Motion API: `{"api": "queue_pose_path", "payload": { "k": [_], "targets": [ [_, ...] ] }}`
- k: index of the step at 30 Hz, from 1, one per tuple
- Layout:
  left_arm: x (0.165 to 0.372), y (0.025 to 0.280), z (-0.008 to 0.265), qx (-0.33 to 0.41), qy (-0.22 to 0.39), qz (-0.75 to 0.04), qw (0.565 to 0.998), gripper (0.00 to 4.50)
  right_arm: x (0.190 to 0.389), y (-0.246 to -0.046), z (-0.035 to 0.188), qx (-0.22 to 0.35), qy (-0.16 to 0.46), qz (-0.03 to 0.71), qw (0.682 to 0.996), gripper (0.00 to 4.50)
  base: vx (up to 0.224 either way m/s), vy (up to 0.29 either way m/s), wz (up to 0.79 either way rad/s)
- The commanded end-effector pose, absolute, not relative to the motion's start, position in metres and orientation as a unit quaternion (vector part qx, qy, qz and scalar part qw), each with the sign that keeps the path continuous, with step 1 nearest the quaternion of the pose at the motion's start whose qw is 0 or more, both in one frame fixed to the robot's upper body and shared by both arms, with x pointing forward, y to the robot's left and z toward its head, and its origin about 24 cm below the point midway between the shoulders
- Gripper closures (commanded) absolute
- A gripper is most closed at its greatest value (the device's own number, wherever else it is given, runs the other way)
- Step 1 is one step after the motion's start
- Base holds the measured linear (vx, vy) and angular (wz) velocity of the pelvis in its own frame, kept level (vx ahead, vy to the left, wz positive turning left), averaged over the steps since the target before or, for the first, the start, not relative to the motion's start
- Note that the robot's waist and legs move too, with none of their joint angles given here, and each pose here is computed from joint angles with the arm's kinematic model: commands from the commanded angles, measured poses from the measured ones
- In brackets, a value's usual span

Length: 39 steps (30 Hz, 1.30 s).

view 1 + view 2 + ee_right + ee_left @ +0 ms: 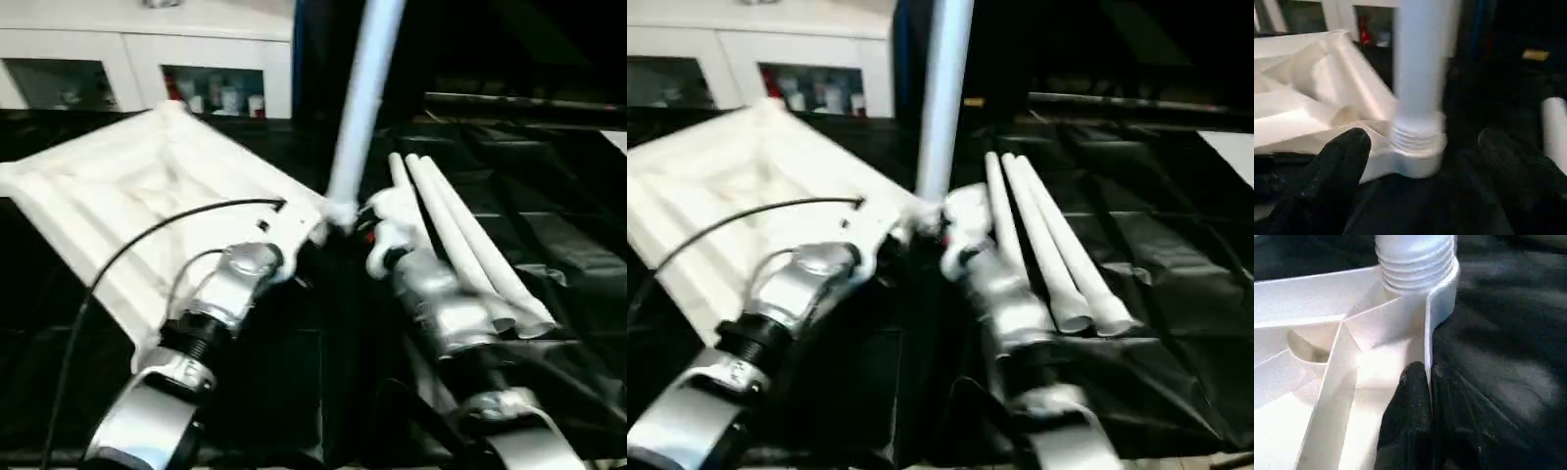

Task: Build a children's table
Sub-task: Rotate leg to tighten, then rotate table base

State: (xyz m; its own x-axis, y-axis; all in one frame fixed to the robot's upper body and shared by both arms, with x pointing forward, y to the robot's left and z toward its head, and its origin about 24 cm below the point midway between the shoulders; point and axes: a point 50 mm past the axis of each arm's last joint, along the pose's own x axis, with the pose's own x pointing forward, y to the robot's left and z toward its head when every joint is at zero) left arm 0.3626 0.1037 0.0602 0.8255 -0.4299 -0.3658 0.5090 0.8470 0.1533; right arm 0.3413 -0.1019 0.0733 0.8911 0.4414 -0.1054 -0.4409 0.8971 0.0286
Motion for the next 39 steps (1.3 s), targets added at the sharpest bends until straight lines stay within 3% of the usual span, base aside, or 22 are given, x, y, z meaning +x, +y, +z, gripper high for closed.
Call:
{"api": "queue_pose_path", "payload": {
  "k": [1,4,6,7,10,11,12,15,17,20,23,25,28,32,33,39],
  "targets": [
    [0.377,0.110,0.111,0.080,0.035,-0.210,0.974,3.92,0.339,-0.103,0.067,0.004,0.072,0.215,0.974,0.49,0.000,0.000,0.00],
    [0.379,0.120,0.122,0.070,0.017,-0.200,0.977,3.49,0.336,-0.099,0.065,0.011,0.079,0.223,0.972,0.49,0.000,0.000,0.00],
    [0.379,0.125,0.127,0.062,0.010,-0.194,0.979,3.53,0.334,-0.098,0.065,0.011,0.082,0.228,0.970,0.49,0.000,0.000,0.00],
    [0.376,0.155,0.145,0.074,-0.009,-0.156,0.985,3.43,0.329,-0.087,0.063,0.008,0.095,0.257,0.962,0.49,0.000,0.000,0.00],
    [0.373,0.172,0.149,0.096,-0.003,-0.129,0.987,3.05,0.328,-0.082,0.062,0.005,0.100,0.268,0.958,0.49,0.000,0.000,0.00],
    [0.362,0.209,0.149,0.133,0.022,-0.060,0.989,3.07,0.328,-0.078,0.061,0.001,0.105,0.273,0.956,0.49,0.000,0.000,0.00],
    [0.362,0.209,0.149,0.133,0.022,-0.060,0.989,3.07,0.328,-0.078,0.061,0.001,0.105,0.273,0.956,0.49,0.000,0.000,0.00],
    [0.335,0.270,0.148,0.195,0.061,0.062,0.977,2.65,0.331,-0.073,0.060,0.000,0.112,0.273,0.955,0.49,0.000,0.000,0.00],
    [0.315,0.301,0.146,0.205,0.081,0.122,0.968,2.66,0.332,-0.072,0.060,-0.004,0.117,0.272,0.955,0.49,0.000,0.000,0.00],
    [0.284,0.338,0.136,0.224,0.121,0.210,0.944,2.27,0.333,-0.068,0.055,-0.007,0.130,0.274,0.953,0.49,0.000,0.000,0.00],
    [0.276,0.343,0.134,0.236,0.133,0.228,0.935,2.21,0.333,-0.067,0.054,-0.010,0.134,0.274,0.952,0.49,0.000,0.000,0.00],
    [0.249,0.358,0.107,0.272,0.212,0.255,0.903,2.06,0.336,-0.056,0.049,-0.023,0.142,0.288,0.947,0.49,0.000,0.000,0.00],
    [0.239,0.354,0.091,0.268,0.256,0.235,0.898,2.06,0.337,-0.049,0.050,-0.023,0.139,0.297,0.944,0.49,0.000,0.000,0.00],
    [0.234,0.338,0.077,0.240,0.300,0.171,0.908,2.06,0.339,-0.043,0.053,-0.027,0.134,0.307,0.942,0.49,0.000,0.000,0.00],
    [0.235,0.322,0.074,0.212,0.315,0.109,0.919,2.06,0.339,-0.040,0.054,-0.026,0.132,0.311,0.941,0.49,0.000,0.000,0.00],
    [0.230,0.285,0.071,0.208,0.355,-0.049,0.910,2.06,0.338,-0.040,0.050,-0.028,0.133,0.319,0.938,0.49,0.000,0.000,0.00]
  ]
}}
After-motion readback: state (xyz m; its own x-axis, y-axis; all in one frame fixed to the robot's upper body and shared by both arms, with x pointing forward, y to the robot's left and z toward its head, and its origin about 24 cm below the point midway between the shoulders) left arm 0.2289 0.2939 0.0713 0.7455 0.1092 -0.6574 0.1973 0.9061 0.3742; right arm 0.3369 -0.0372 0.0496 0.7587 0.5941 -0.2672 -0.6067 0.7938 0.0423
